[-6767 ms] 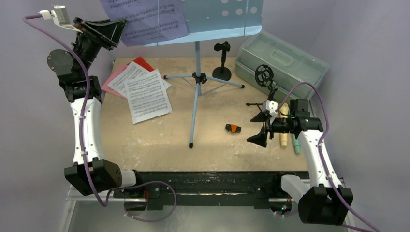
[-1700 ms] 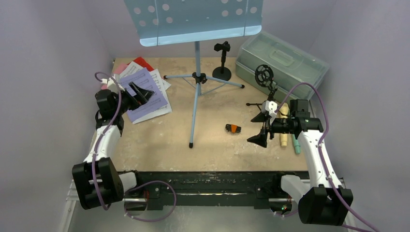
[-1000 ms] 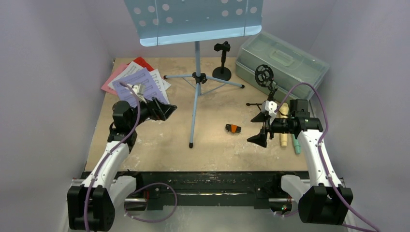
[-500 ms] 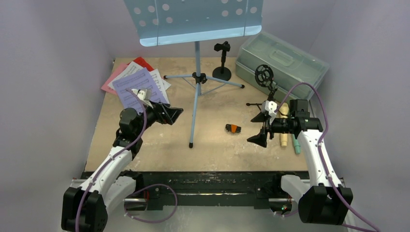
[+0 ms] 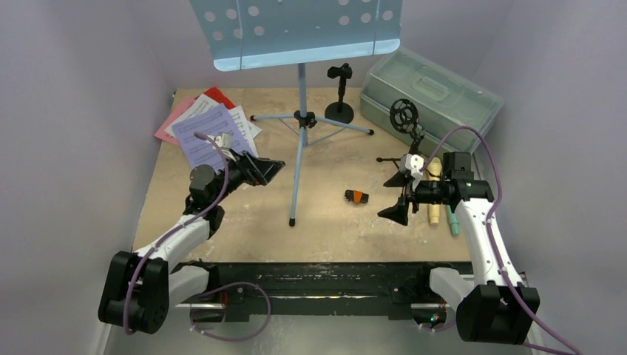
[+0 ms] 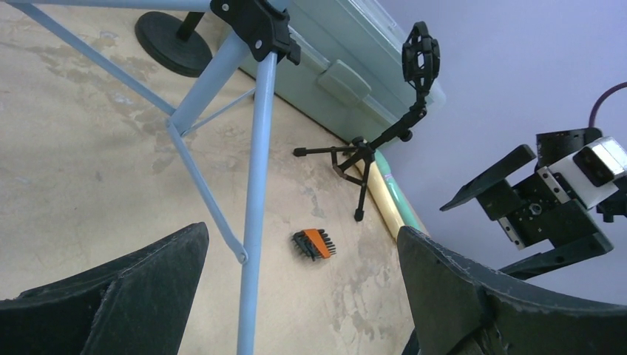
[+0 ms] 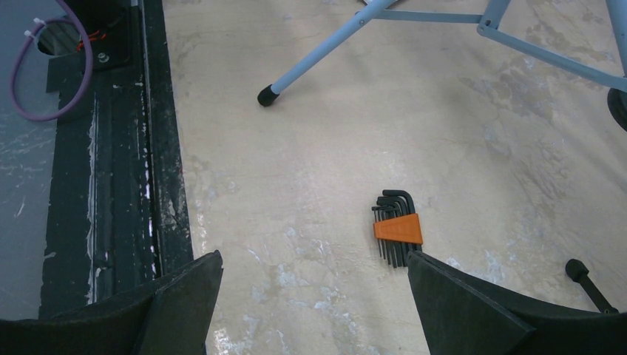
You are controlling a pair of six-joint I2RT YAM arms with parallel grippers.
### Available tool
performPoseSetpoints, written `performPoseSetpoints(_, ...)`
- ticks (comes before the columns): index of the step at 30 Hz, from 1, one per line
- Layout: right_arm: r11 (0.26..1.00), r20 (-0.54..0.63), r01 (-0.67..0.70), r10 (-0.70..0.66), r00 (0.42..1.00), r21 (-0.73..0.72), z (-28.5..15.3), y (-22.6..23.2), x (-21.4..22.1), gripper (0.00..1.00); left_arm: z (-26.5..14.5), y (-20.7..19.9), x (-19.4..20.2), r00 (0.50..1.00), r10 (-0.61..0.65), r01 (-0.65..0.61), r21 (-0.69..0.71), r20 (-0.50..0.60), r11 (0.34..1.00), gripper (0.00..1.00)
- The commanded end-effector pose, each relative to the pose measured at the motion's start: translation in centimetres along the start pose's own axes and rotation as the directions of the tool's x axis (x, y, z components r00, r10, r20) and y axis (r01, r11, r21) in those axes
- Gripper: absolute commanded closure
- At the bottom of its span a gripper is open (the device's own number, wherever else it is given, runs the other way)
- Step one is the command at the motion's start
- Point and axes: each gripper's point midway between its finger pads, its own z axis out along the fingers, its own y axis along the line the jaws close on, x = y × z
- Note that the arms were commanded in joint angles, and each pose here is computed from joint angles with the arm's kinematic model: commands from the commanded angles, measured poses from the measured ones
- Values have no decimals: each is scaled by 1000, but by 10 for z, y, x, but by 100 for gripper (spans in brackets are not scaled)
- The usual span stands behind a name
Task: Pack up the instrument practice props
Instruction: Adjust the music stand at the center of the board.
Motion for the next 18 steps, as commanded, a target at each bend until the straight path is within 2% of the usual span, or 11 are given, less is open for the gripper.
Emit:
performPoseSetpoints(1, 1000, 11, 15, -15, 1000, -4, 1, 1, -2, 1, 5, -23, -13, 997, -62, 57, 115, 46, 992, 0)
performPoseSetpoints(4, 1000, 11, 18, -18, 1000, -3, 1, 2, -2, 1, 8, -12, -12, 990, -133, 129, 81, 51, 988, 0)
performPoseSetpoints(6, 1000, 11, 18, -18, 1000, -3, 1, 2, -2, 1, 7, -17, -12, 990, -131, 123, 123, 59, 985, 0)
performPoseSetpoints(11, 1000, 11, 16, -16, 1000, -4, 1, 2, -2, 1, 12, -12, -6, 995, -100, 97, 112, 19, 989, 1)
performPoseSetpoints(15, 1000, 11, 11, -11, 1000, -8, 2, 1, -1, 1, 18, -12, -7, 999, 54, -53, 59, -6, 997, 1)
performPoseSetpoints(18, 1000, 9, 5, -5, 1000, -11, 2, 0, -1, 1, 22, -23, -11, 979, 201, -202, 43, 18, 979, 1)
